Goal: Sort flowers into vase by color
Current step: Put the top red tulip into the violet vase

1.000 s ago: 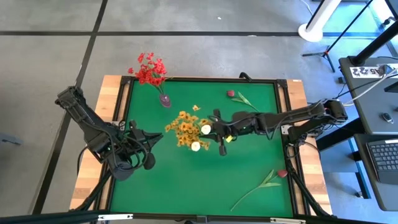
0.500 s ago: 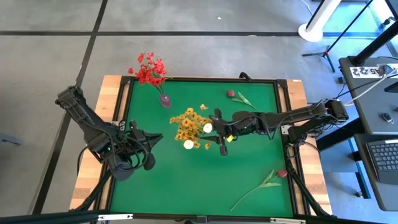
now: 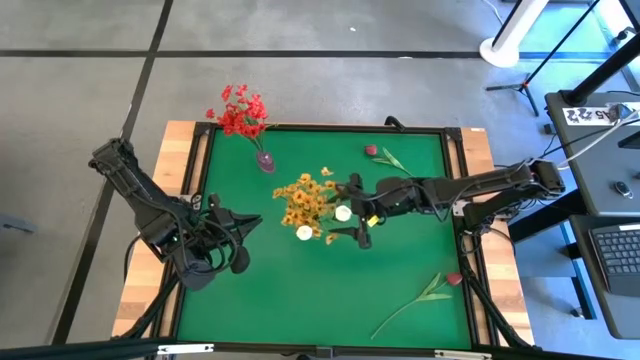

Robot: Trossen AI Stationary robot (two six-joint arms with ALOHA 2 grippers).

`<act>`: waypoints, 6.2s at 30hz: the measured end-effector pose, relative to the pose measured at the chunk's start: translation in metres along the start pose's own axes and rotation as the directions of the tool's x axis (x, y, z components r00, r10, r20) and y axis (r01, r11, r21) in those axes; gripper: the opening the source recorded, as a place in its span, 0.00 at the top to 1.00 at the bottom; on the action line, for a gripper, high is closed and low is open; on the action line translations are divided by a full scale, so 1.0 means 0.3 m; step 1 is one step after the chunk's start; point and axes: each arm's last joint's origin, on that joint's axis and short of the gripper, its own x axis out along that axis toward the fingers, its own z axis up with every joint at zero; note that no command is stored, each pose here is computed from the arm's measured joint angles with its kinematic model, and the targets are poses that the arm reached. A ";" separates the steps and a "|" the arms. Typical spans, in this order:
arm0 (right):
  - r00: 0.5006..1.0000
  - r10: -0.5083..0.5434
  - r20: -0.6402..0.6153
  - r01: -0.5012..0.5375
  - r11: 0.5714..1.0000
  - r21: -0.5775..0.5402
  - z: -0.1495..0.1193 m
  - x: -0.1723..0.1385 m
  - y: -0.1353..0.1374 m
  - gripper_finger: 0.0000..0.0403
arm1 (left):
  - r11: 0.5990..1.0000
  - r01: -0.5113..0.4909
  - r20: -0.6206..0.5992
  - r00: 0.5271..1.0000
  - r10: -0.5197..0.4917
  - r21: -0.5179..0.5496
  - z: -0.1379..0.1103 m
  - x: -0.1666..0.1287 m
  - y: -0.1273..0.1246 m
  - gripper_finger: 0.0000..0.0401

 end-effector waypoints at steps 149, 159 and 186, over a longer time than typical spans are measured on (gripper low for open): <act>0.739 0.063 0.671 -0.246 0.952 0.181 0.274 -0.588 -0.214 0.99 | 0.897 0.438 0.355 0.830 -0.431 0.064 0.571 0.227 0.071 0.84; 0.731 0.130 0.670 -0.291 0.947 0.134 0.441 -0.368 -0.221 0.99 | 0.884 0.459 0.395 0.800 -0.453 0.084 0.578 0.358 0.063 0.59; 0.791 0.161 0.590 -0.342 0.916 0.208 0.470 -0.151 -0.274 0.99 | 0.934 0.358 0.373 0.869 -0.325 -0.021 0.560 0.367 0.060 0.97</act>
